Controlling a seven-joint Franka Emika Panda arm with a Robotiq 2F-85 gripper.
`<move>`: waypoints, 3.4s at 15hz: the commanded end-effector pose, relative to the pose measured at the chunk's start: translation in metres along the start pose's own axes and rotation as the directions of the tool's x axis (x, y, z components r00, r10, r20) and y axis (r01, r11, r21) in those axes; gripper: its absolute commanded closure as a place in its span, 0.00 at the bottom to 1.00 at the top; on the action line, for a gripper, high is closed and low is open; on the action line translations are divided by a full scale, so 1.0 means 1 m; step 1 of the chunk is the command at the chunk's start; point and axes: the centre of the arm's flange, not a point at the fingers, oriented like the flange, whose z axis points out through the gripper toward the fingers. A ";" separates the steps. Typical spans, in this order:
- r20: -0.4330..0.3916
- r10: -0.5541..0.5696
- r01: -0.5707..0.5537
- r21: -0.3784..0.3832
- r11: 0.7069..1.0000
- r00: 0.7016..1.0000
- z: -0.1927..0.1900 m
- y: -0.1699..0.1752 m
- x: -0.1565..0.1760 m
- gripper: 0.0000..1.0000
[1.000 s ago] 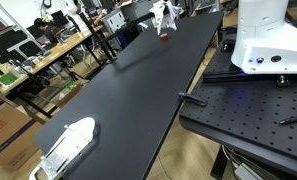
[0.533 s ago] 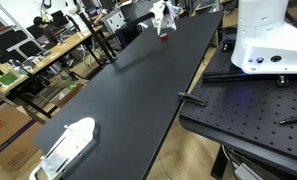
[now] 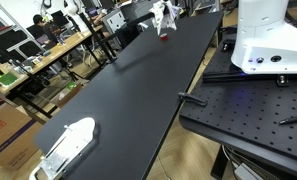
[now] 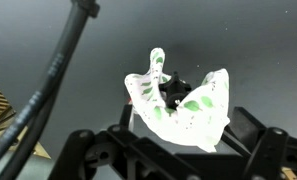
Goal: Remove the white cloth from the black stand
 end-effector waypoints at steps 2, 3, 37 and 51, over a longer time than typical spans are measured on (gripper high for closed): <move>0.034 0.001 -0.002 0.035 0.999 0.999 0.006 -0.004 0.016 0.00; 0.038 0.002 -0.003 0.040 0.999 0.999 0.008 -0.005 0.016 0.00; -0.063 -0.024 0.028 0.074 0.997 0.998 0.010 0.006 0.044 0.09; -0.035 -0.077 0.080 0.098 0.992 0.996 0.043 0.004 0.048 0.62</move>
